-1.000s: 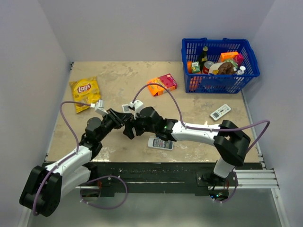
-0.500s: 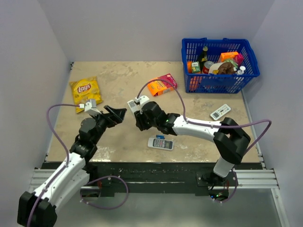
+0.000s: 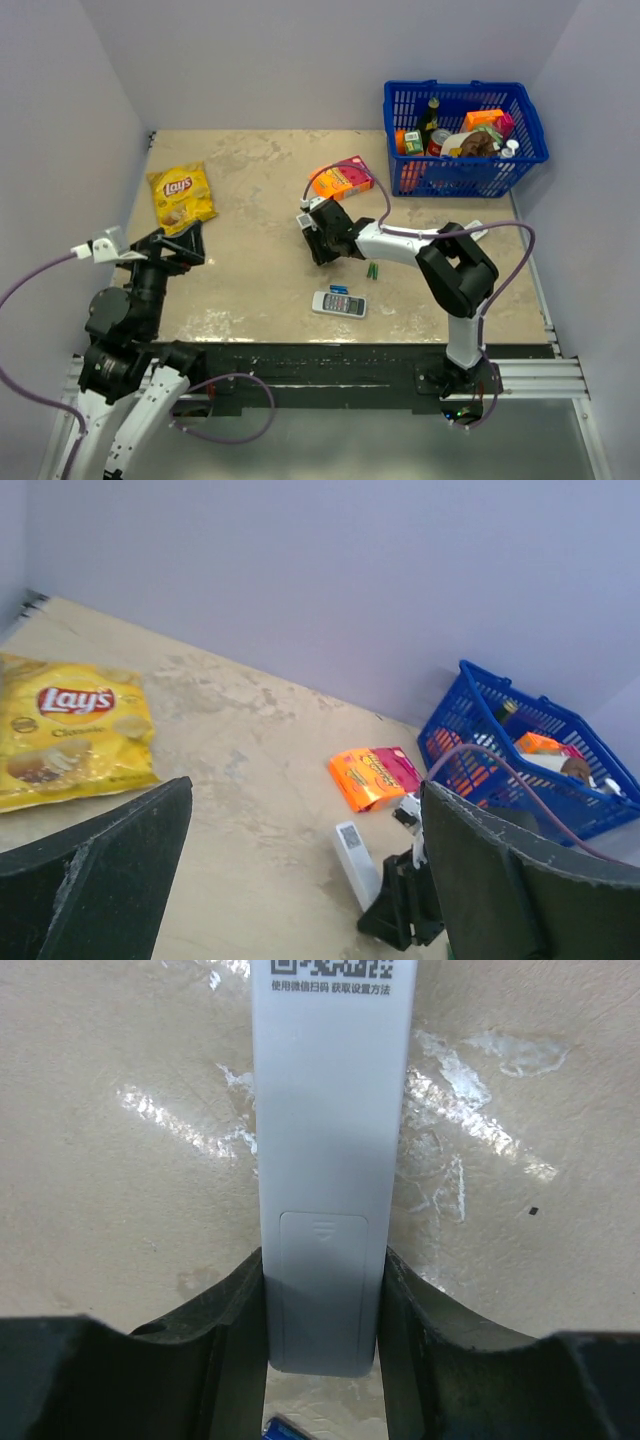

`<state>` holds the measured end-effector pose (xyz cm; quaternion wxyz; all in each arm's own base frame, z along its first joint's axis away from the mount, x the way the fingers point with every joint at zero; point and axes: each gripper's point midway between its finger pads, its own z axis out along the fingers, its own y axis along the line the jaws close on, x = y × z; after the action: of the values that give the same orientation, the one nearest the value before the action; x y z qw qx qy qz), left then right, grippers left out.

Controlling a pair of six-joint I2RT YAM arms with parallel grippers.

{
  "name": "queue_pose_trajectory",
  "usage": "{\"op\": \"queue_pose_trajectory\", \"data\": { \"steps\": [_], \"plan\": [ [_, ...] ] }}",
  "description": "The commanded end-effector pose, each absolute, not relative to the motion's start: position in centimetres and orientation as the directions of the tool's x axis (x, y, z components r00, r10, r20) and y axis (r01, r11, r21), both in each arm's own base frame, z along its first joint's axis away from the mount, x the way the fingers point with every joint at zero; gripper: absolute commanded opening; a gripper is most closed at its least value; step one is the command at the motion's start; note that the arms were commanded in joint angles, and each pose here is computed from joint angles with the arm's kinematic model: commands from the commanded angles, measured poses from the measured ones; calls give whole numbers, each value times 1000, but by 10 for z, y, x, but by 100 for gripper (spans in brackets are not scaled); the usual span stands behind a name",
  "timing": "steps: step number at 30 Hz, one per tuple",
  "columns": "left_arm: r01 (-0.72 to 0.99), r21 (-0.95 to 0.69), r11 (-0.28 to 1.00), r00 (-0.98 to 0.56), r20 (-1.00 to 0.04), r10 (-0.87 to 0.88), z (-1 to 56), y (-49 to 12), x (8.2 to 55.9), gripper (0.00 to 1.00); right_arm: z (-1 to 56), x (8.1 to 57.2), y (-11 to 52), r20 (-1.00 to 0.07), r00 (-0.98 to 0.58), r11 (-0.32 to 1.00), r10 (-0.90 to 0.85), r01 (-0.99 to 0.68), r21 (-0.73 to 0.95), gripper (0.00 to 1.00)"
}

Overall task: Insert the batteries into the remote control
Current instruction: Place the remote control at the center of the board, then reset both arms

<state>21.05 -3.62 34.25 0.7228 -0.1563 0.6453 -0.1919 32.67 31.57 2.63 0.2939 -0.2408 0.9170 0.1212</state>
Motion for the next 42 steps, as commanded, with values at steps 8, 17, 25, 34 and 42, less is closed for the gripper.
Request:
{"op": "queue_pose_trajectory", "data": {
  "steps": [8,17,25,34,42],
  "plan": [
    [-22,-407,913,205,-896,-394,355,14,149,100,87,328,288,-697,-673,908,-249,-413,75,89],
    [-19,-421,907,235,-883,-406,368,24,127,100,250,292,145,-944,-306,989,123,-42,143,98],
    [8,-426,905,241,-877,-416,370,22,123,100,312,220,37,-953,-14,947,304,110,301,98],
    [7,-440,898,238,-871,-429,367,19,129,100,323,179,-12,-913,132,908,386,121,402,98],
    [5,-429,904,213,-882,-420,363,13,140,100,319,174,-19,-904,156,900,398,124,417,98]
  ]
}}
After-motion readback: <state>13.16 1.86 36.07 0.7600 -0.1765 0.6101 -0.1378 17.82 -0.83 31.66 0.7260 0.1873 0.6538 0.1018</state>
